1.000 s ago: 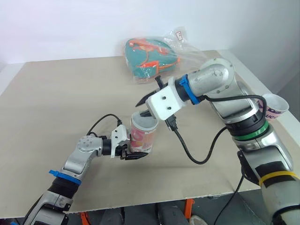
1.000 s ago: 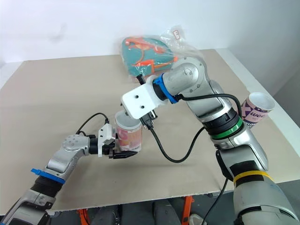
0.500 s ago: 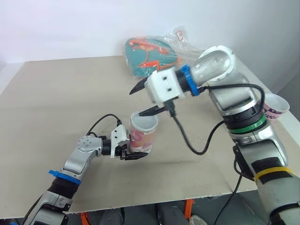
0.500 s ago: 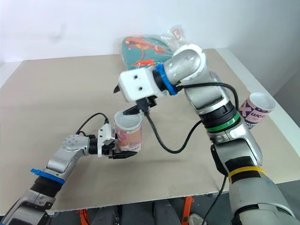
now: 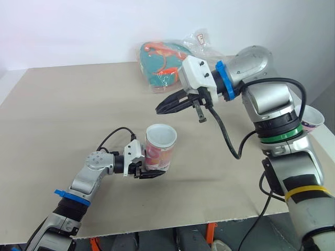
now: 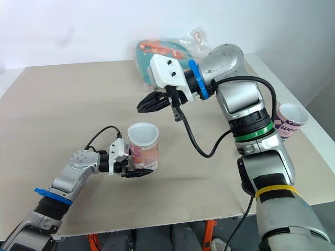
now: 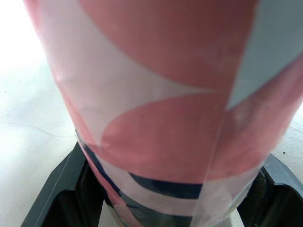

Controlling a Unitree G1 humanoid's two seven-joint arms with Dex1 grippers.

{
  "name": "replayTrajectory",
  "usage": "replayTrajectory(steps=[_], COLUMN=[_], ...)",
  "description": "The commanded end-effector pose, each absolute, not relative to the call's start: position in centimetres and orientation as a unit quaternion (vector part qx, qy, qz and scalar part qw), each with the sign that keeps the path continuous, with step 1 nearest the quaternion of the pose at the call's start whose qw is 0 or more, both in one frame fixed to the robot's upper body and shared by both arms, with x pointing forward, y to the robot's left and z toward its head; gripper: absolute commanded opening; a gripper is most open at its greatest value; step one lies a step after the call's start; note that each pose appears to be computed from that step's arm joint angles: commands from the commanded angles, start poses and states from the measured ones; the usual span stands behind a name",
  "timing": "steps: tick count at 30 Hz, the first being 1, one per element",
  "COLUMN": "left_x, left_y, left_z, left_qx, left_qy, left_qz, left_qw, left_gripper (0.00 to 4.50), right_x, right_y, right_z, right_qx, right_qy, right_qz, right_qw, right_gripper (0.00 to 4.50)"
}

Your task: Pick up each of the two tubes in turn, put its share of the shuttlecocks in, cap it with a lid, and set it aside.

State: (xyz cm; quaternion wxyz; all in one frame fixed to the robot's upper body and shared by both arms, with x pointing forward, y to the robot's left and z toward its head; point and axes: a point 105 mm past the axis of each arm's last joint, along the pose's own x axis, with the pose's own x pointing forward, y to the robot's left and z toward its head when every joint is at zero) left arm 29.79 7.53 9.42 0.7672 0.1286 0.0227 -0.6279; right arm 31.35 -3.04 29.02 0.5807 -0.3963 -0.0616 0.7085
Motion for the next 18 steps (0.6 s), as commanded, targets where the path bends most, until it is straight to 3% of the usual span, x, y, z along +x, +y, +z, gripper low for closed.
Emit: replayTrajectory(steps=[1,18], left_x=[29.6,29.6], left_y=[8.1,8.2], left_z=[8.2,8.0], left_qx=[0.132,0.131], left_qy=[0.052,0.053], left_qz=[-0.624,-0.620], left_qw=[0.768,0.771], left_gripper=[3.08,3.08], right_x=[30.2,27.2], right_y=[-3.0,-2.5], right_z=[29.5,26.8], right_qx=[-0.392,-0.374], right_qy=[-0.064,0.000], right_qz=[0.728,0.794], right_qw=[0.558,0.480], right_gripper=[0.07,0.07])
